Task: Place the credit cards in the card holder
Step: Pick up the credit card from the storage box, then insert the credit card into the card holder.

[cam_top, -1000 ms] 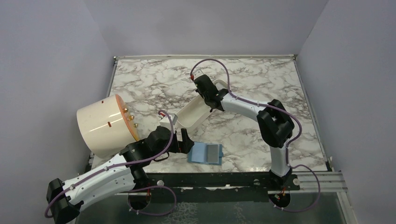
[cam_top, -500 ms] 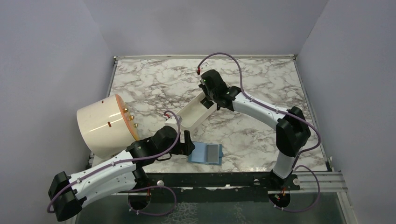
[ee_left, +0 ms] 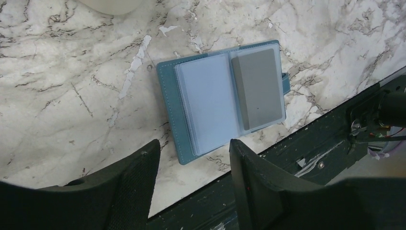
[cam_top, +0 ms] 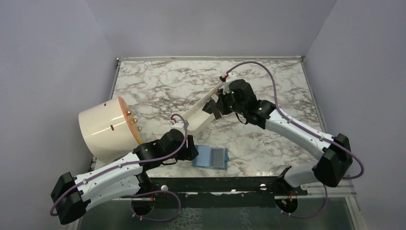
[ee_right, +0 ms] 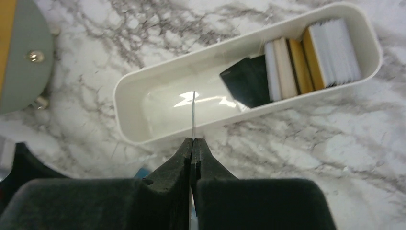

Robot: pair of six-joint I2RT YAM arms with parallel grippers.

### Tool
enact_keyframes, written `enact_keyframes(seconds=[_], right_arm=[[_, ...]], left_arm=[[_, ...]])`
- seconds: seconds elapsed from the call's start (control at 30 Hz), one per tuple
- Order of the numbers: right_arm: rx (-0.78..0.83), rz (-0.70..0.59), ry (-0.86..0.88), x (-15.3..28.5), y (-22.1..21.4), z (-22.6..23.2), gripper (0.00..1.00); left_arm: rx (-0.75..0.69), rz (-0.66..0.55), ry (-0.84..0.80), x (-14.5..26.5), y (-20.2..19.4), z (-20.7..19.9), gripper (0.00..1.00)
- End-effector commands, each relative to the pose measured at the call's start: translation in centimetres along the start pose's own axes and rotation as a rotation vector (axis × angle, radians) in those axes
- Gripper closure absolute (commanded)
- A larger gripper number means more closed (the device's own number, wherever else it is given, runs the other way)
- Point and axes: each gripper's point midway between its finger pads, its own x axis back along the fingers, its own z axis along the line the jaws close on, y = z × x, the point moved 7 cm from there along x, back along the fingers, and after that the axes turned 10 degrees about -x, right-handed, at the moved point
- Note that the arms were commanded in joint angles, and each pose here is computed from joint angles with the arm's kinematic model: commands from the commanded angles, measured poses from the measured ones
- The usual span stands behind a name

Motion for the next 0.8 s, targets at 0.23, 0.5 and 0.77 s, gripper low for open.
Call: enact_keyframes(seconds=[0.23,0.5,0.77], right_arm=[[-0.449,0.123,0.331,6.3,-7.3,1.9,0.99],[-0.649,0.239,0.342,6.8,-12.7,1.2,0.99],[-0.723,0.303,0.303,5.8,-16.6,0.7,0.99]], left_arm=[[0.017,0.044,-0.039,-0.8,-1.3,0.1,0.68],[0.057,0.083,-0.087,-1.9,-3.1,0.1,0.64],[0.090,0.133,-0.156,-3.0,-4.2,-0.4,0.73]])
